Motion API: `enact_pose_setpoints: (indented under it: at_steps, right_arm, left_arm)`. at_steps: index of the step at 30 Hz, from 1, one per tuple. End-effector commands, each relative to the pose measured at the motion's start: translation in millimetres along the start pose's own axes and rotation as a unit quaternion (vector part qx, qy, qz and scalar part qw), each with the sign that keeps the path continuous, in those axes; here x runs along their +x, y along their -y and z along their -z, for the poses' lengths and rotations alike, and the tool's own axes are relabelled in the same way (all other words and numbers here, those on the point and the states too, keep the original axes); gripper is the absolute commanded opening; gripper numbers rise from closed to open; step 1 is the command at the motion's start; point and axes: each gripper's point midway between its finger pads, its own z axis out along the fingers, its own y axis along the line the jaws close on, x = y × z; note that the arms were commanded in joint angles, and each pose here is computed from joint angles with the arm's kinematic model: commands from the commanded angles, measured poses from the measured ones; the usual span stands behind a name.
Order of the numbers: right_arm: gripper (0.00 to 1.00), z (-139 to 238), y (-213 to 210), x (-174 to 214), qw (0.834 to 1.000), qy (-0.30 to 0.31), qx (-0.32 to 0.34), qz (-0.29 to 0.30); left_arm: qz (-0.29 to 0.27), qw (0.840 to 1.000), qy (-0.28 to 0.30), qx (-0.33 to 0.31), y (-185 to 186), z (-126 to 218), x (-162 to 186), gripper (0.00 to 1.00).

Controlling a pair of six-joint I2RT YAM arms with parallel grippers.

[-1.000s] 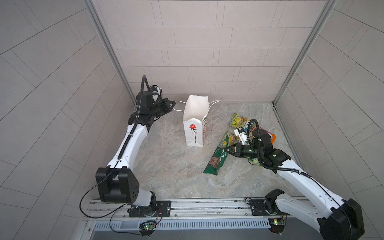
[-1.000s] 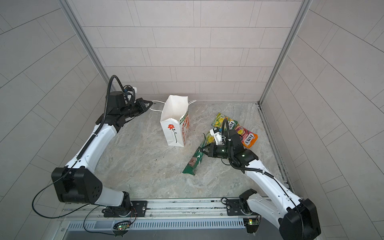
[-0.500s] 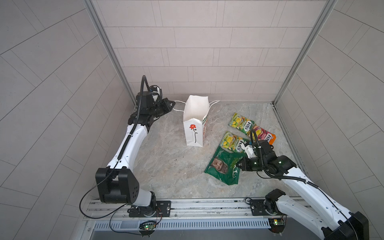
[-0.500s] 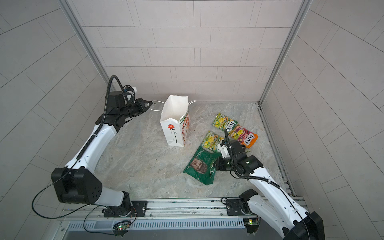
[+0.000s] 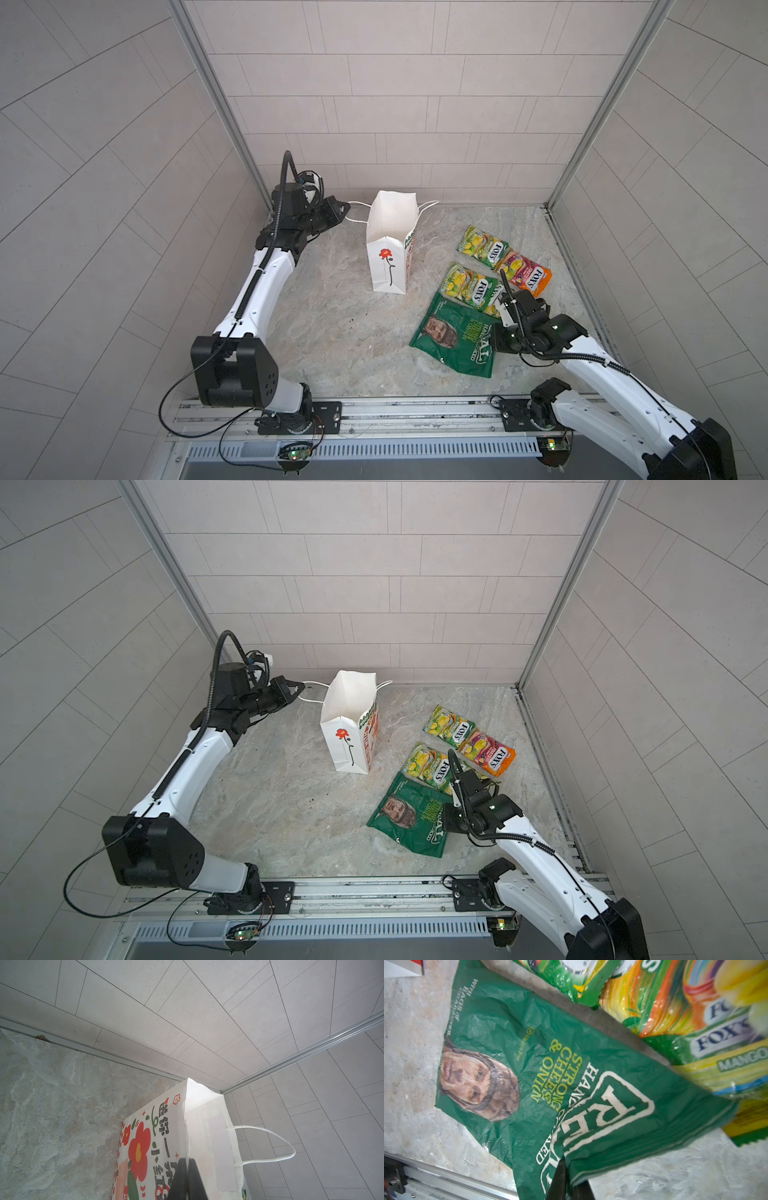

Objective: Take the snacks out of the paper bag
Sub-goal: 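Lower the crisps bag onto the table and open the right gripper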

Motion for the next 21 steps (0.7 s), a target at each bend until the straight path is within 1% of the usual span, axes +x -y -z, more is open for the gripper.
enact_pose_setpoints:
  at_steps: [1,2,5,11,14,19,21]
  right_arm:
    - [0.24,5.7,9.9,-2.0,0.999,0.009,0.031,-0.008]
    - [0.30,7.6,10.9,-2.9,0.999,0.012,0.034,-0.010]
    - [0.42,13.3,12.1,-5.8,0.999,0.026,0.037,-0.014]
    - [0.60,27.5,18.4,-15.7,0.995,0.083,0.043,-0.021]
    - [0.65,34.9,22.5,-20.1,0.992,0.109,0.048,-0.029]
    - [0.69,41.3,25.9,-26.3,0.988,0.140,0.051,-0.038]
    - [0.72,44.0,26.1,-29.0,0.986,0.154,0.048,-0.040]
  left_arm:
    - [-0.009,1.000,0.002,0.008,5.1,7.8,0.5,0.00]
    - [-0.008,1.000,0.001,0.007,4.4,7.2,1.0,0.00]
    - [-0.008,1.000,0.002,0.007,4.1,7.7,0.1,0.00]
    - [-0.008,1.000,0.001,0.008,4.1,7.6,0.6,0.00]
    - [-0.008,1.000,0.002,0.008,3.9,8.4,-0.2,0.00]
    - [-0.008,1.000,0.001,0.012,5.3,8.1,-1.4,0.12]
    - [-0.010,1.000,0.002,0.017,7.7,8.7,-3.7,0.19]
